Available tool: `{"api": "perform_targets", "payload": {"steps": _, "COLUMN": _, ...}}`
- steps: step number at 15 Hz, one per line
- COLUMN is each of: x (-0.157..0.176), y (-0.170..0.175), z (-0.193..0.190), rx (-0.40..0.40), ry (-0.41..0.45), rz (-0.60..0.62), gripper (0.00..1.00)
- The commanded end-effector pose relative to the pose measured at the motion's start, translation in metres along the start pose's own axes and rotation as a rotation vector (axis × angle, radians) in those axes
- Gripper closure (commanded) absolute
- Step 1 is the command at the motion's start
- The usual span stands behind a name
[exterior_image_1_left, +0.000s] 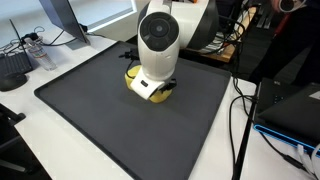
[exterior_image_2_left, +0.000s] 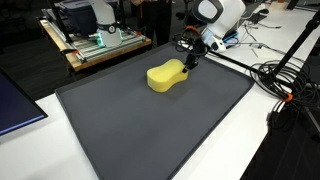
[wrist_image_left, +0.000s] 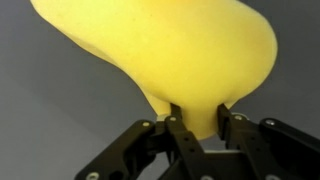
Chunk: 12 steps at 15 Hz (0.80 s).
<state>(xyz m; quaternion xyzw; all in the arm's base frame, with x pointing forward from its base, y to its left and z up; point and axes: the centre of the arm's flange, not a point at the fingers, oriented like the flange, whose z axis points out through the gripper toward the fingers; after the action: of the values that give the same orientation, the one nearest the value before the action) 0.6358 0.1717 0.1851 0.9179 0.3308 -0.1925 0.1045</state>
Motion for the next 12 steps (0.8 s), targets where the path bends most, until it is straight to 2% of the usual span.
{"api": "perform_targets", "payload": {"steps": 1, "x": 0.0071, "y": 0.0003, "z": -0.0057, "rx": 0.022, "ry": -0.024, "rz": 0.017, "gripper": 0.95}}
{"api": "perform_targets", "payload": {"steps": 4, "x": 0.0059, "y": 0.0006, "z": -0.0065, "rx": 0.027, "ry": -0.035, "rz": 0.033, "gripper": 0.99}}
{"api": "perform_targets", "payload": {"steps": 5, "x": 0.0053, "y": 0.0005, "z": -0.0069, "rx": 0.027, "ry": -0.036, "rz": 0.036, "gripper": 0.96}}
{"api": "perform_targets", "payload": {"steps": 12, "x": 0.0008, "y": 0.0014, "z": -0.0091, "rx": 0.047, "ry": -0.044, "rz": 0.051, "gripper": 0.96}}
